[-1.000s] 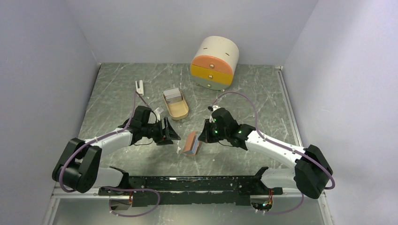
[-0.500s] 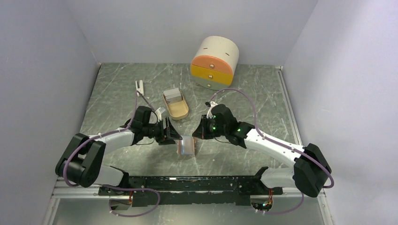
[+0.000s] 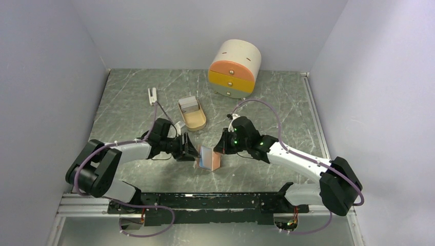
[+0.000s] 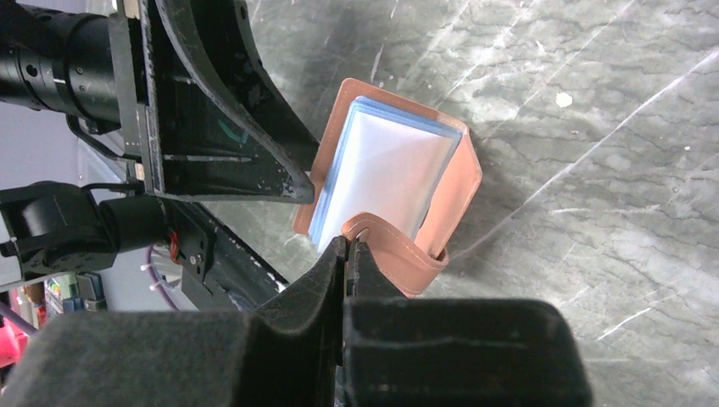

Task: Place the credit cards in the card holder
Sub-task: Open the card holder at the center of the board.

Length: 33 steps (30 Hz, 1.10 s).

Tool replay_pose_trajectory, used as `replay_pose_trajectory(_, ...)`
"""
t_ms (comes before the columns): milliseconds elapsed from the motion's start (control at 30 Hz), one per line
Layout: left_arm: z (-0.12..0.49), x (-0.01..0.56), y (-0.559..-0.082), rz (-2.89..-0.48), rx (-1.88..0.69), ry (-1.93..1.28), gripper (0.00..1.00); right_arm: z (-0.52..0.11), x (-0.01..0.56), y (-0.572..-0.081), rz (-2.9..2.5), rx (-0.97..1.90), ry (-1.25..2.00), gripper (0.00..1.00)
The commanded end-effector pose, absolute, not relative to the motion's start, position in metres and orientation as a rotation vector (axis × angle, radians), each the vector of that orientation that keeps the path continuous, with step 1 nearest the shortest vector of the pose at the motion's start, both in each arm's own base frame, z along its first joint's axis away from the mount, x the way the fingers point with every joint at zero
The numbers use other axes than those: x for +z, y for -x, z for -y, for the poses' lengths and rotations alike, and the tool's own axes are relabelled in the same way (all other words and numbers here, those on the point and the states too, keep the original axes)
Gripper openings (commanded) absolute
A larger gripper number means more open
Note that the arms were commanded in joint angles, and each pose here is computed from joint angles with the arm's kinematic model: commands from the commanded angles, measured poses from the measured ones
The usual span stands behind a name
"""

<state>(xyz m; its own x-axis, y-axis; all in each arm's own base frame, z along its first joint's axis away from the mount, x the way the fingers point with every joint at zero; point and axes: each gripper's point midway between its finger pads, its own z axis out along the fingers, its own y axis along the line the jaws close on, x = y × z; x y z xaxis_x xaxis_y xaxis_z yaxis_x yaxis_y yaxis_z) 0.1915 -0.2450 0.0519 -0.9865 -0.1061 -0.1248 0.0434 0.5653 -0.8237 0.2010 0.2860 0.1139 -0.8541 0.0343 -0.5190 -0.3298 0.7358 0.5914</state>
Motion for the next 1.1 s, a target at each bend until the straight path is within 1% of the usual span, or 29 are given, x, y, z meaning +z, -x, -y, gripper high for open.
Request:
replay_pose_trajectory(0, 0.256, 0.048, -0.194, -2.619, -1.383, 0.001, 0.54, -0.279, 0.110, -0.199, -2.443, 0.950, 0.203, 0.00)
replay_pose_trajectory(333, 0.265, 0.043, -0.196, -2.632, -1.342, -0.018, 0.49, -0.277, 0.111, -0.198, -2.438, 0.946, 0.200, 0.00)
replay_pose_trajectory(400, 0.266, 0.044, -0.197, -2.630, -1.335, -0.020, 0.46, -0.276, 0.110, -0.198, -2.440, 0.943, 0.199, 0.00)
replay_pose_trajectory(467, 0.265, 0.044, -0.197, -2.631, -1.328, -0.019, 0.40, -0.274, 0.108, -0.199, -2.446, 0.929, 0.194, 0.00)
replay_pose_trajectory(533, 0.265, 0.045, -0.197, -2.632, -1.322, -0.015, 0.33, -0.271, 0.106, -0.200, -2.455, 0.897, 0.183, 0.10)
replay_pose_trajectory(633, 0.262, 0.049, -0.197, -2.642, -1.299, -0.002, 0.24, -0.262, 0.114, -0.203, -2.492, 0.812, 0.151, 0.29)
replay_pose_trajectory(733, 0.261, 0.057, -0.197, -2.629, -1.269, 0.005, 0.19, -0.266, 0.138, -0.203, -2.487, 0.829, 0.124, 0.40)
replay_pose_trajectory(833, 0.257, 0.063, -0.198, -2.627, -1.208, 0.031, 0.16, -0.284, 0.160, -0.195, -2.450, 0.956, 0.104, 0.47)
replay_pose_trajectory(867, 0.257, 0.066, -0.198, -2.619, -1.203, 0.033, 0.16, -0.290, 0.163, -0.193, -2.440, 0.990, 0.101, 0.48)
replay_pose_trajectory(1067, 0.255, 0.084, -0.199, -2.583, -1.169, 0.090, 0.14, -0.327, 0.147, -0.182, -2.483, 1.013, 0.153, 0.48)
